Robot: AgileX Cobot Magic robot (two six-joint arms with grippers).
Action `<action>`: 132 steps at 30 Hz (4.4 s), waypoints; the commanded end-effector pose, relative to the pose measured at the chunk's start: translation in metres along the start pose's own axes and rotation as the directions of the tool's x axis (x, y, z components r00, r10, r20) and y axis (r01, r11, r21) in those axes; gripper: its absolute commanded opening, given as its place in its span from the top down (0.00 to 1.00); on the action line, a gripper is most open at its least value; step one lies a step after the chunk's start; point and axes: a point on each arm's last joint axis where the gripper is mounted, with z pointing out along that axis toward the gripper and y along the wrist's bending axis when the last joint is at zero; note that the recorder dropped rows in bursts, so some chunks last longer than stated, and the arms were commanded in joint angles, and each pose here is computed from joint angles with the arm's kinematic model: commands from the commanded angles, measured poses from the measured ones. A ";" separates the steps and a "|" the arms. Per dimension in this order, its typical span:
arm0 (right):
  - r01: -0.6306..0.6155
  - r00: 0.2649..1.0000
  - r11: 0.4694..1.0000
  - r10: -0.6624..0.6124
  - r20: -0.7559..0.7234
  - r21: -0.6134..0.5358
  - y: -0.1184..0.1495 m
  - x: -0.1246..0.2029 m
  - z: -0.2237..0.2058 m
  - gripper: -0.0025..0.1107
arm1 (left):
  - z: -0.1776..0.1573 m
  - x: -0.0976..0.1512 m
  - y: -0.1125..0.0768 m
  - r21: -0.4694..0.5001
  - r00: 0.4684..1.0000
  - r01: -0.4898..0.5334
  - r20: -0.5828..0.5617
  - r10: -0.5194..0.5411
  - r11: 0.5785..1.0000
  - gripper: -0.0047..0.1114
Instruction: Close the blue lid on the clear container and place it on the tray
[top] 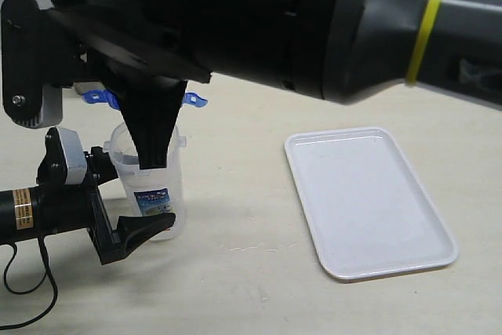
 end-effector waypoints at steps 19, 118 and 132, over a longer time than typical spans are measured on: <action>0.064 0.998 0.997 -0.064 -0.009 -0.041 0.013 -0.007 -0.012 0.94 | 0.000 0.000 0.000 -0.004 1.000 0.006 0.008 -0.006 1.000 0.05; 0.088 0.989 0.917 -0.126 -0.075 -0.390 0.066 -0.015 0.026 0.51 | 0.000 0.000 0.000 -0.007 1.000 0.012 0.009 -0.012 1.000 0.05; 0.070 0.994 0.933 -0.095 -0.054 -0.353 0.053 -0.011 0.008 0.51 | 0.000 0.000 0.001 -0.009 1.000 0.013 0.009 -0.013 1.000 0.05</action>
